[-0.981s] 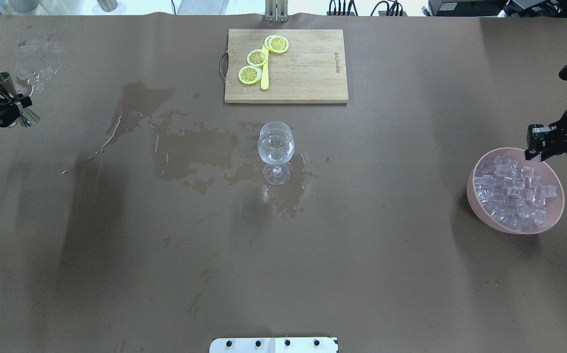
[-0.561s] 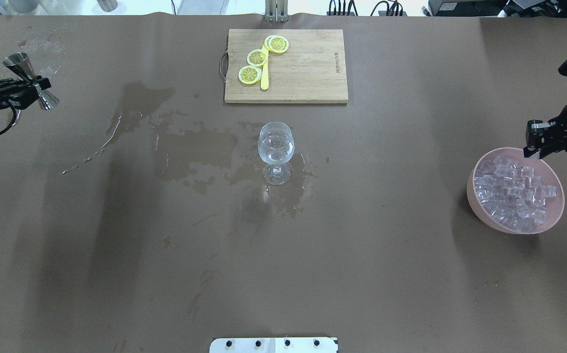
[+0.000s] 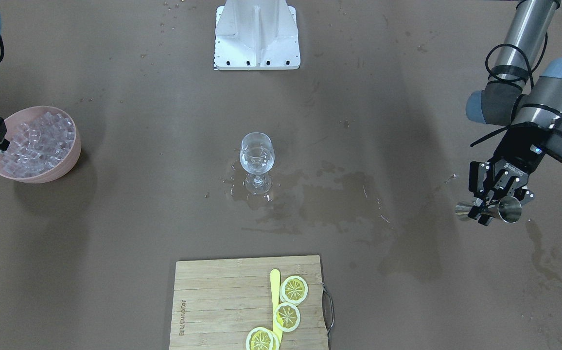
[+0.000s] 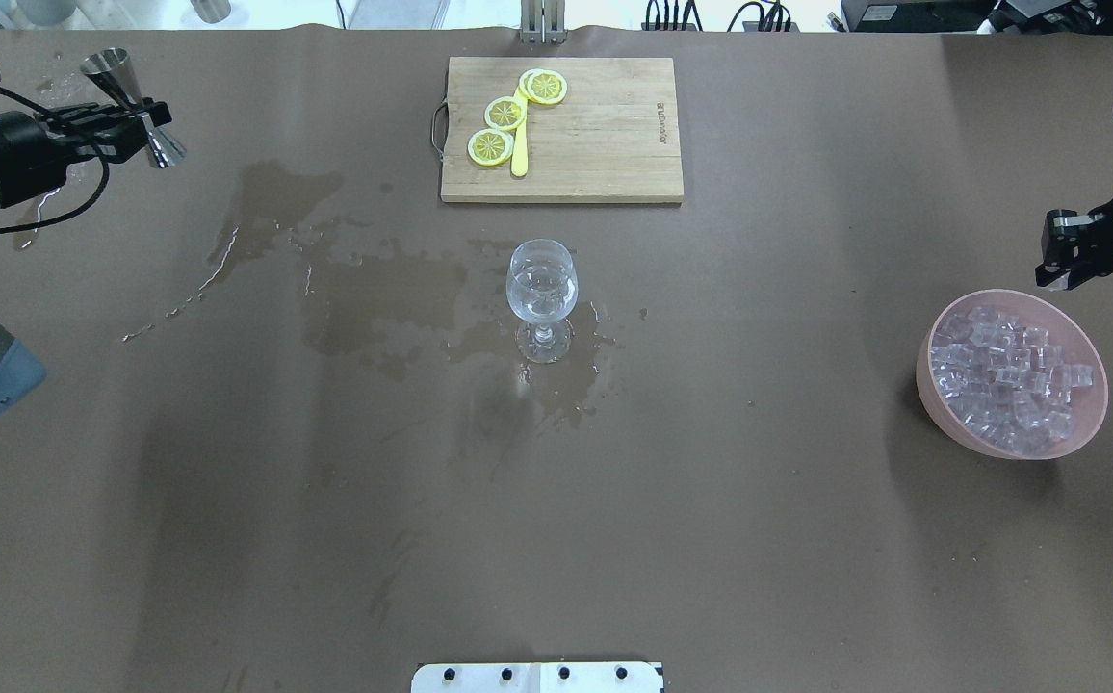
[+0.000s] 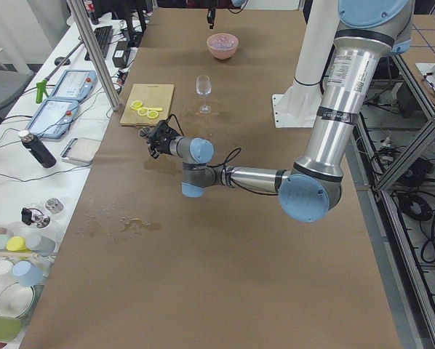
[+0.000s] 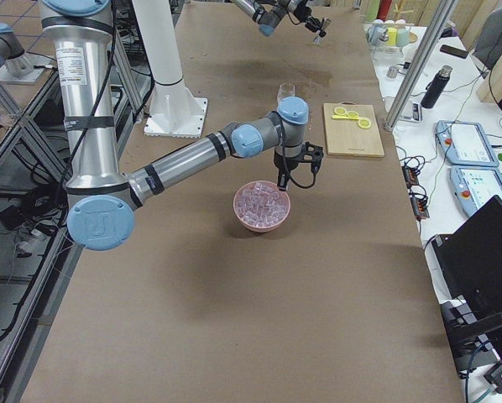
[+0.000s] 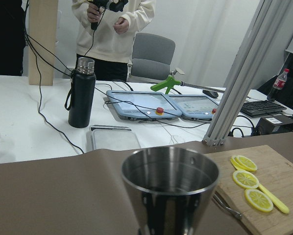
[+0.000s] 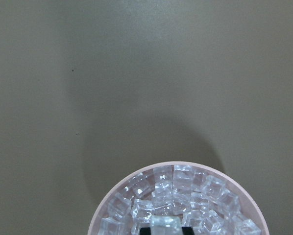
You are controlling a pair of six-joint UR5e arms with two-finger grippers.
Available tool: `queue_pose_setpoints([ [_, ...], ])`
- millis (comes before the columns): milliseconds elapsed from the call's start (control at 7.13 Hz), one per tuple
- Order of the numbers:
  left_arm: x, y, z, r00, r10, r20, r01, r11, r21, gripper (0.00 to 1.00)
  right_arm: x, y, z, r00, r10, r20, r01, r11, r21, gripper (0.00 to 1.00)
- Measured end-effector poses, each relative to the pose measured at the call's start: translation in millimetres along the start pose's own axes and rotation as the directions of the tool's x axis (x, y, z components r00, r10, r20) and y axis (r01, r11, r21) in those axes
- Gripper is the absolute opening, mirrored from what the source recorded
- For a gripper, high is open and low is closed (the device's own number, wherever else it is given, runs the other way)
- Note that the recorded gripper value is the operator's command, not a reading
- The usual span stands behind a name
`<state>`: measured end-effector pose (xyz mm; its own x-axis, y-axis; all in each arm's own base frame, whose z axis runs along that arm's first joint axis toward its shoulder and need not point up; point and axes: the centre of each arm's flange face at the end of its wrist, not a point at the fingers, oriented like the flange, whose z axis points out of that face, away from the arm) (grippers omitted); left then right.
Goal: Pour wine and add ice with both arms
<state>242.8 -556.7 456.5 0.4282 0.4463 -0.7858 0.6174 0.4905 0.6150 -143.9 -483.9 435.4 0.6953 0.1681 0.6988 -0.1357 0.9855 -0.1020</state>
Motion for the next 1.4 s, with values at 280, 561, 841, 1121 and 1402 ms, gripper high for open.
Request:
queue_pose_setpoints([
  [280, 49, -20, 12, 1.000, -0.001, 0.007, 0.001, 1.000, -0.013, 0.00, 3, 0, -10, 1.000, 0.005, 0.007, -0.005, 1.000, 0.017, 0.12],
  [561, 104, -24, 41, 0.998, 0.057, -0.035, -0.058, 0.998, -0.014, 0.00, 10, 5, -19, 1.000, 0.015, 0.009, -0.015, 0.999, 0.028, 0.11],
  [841, 171, 4, 71, 0.961, 0.273, -0.044, -0.271, 0.962, 0.030, 0.00, 33, 21, -24, 0.999, 0.046, -0.009, -0.045, 0.998, 0.031, 0.11],
  [1121, 210, 15, 83, 0.907, 0.419, -0.041, -0.416, 0.907, 0.064, 0.00, 50, 23, -31, 0.995, 0.095, -0.029, -0.094, 0.995, 0.032, 0.11],
  [1402, 234, 2, 85, 0.858, 0.511, -0.038, -0.508, 0.858, 0.077, 0.00, 58, 22, -33, 0.992, 0.122, -0.039, -0.121, 0.992, 0.031, 0.11],
])
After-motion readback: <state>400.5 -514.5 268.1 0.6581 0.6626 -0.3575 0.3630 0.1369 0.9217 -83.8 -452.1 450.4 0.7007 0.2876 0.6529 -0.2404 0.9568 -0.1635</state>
